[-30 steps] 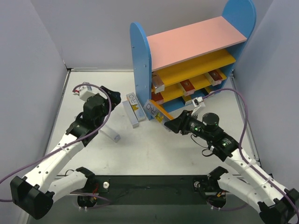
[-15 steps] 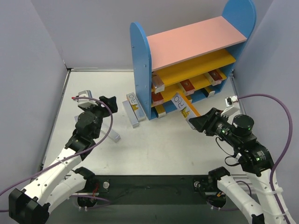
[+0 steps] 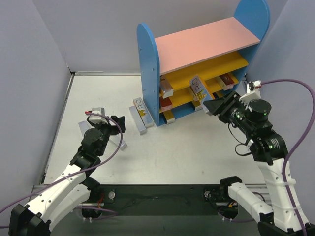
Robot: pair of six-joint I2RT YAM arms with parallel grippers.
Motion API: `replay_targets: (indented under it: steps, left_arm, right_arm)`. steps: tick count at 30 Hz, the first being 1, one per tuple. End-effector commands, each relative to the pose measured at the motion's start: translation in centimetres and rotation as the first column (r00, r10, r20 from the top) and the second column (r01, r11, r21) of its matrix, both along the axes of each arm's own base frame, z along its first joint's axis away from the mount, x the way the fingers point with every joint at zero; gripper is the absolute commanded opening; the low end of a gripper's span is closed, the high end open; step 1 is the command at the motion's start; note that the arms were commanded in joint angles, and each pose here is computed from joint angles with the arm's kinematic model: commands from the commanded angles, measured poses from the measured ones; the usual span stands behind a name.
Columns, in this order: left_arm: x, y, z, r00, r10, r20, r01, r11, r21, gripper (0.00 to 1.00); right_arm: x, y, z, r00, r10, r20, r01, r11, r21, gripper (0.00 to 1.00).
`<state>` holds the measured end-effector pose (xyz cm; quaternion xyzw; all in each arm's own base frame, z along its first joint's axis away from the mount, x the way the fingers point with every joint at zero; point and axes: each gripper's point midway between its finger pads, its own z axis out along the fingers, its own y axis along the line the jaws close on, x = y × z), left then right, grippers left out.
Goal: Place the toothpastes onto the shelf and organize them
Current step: Place the toothpaste on the shelf.
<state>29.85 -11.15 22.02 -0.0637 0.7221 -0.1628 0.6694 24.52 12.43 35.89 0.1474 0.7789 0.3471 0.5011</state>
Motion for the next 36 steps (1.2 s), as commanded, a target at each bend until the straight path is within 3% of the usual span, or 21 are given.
replay_targets:
  steps: [1,5,15,27,33,36]
  left_arm:
    - [-0.4,-0.3,1.1,0.996,-0.047,0.071,0.045,0.999,0.024,0.90]
    - [-0.8,-0.1,0.5,0.996,-0.052,0.074,0.048,0.998,0.051,0.90]
    - [-1.1,0.5,-1.6,0.997,-0.049,0.059,0.043,0.993,0.107,0.90]
    - [-0.5,0.0,-1.5,0.995,-0.064,0.075,0.054,0.990,0.128,0.90]
    - [-0.4,-0.2,-1.7,0.995,-0.073,0.070,0.064,0.990,0.127,0.90]
    - [-0.3,-0.2,-1.8,0.995,-0.071,0.066,0.062,0.990,0.129,0.90]
  right_arm:
    - [3.4,0.0,4.5,0.994,-0.056,0.090,0.041,0.987,0.157,0.09]
    - [5.4,0.7,6.2,0.992,-0.022,0.127,-0.013,0.964,0.267,0.10]
    - [10.9,0.7,5.2,0.997,-0.004,0.071,-0.025,0.915,0.402,0.14]
    - [16.9,1.8,2.9,0.999,0.032,0.004,-0.030,0.872,0.488,0.15]
    - [19.6,2.2,0.4,0.996,0.053,-0.070,-0.011,0.868,0.497,0.29]
    - [20.1,2.2,-0.6,0.993,0.060,-0.099,-0.002,0.865,0.501,0.45]
